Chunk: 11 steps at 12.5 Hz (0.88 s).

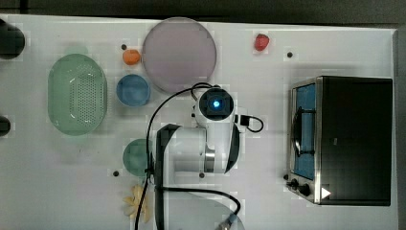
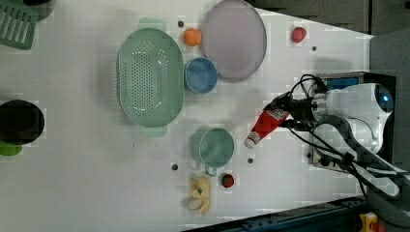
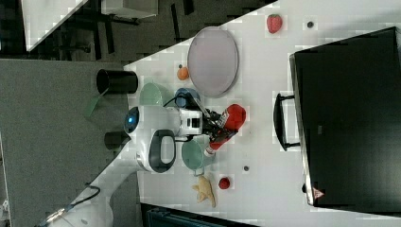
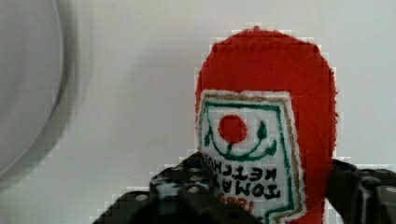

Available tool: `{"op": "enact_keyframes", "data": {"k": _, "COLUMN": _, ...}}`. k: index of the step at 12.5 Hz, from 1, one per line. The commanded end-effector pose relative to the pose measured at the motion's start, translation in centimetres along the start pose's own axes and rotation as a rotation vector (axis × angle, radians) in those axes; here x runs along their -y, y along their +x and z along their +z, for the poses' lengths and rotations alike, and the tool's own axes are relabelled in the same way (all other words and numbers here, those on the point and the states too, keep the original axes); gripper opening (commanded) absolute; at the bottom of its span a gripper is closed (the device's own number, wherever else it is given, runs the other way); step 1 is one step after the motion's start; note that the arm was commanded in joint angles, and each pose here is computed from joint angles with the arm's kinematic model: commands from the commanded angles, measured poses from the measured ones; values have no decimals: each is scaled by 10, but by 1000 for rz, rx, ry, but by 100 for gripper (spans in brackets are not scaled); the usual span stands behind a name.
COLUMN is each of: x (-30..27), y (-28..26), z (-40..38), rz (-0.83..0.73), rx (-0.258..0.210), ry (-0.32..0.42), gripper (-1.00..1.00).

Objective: Pick Ketchup from oven and place it on table.

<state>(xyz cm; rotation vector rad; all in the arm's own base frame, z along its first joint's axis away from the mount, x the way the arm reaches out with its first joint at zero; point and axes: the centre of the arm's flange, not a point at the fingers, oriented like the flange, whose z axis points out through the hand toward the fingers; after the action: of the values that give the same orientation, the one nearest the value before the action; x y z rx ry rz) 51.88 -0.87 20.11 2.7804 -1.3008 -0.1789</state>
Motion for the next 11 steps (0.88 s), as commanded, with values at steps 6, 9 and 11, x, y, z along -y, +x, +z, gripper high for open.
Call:
{"op": "enact_keyframes", "data": {"k": 6, "x": 13, "y": 43, "z": -114, "rz": 95, "rx": -112, "ry": 143, "gripper": 100}}
{"op": "enact_keyframes", "data": {"k": 9, "x": 12, "y": 49, "z": -222, "rz": 99, "rx": -83, "ry": 135, "gripper": 100}}
{"op": "enact_keyframes", "data": {"k": 11, "x": 9, "y": 48, "z": -303, "rz": 94, "rx": -93, "ry": 152, "gripper": 100}}
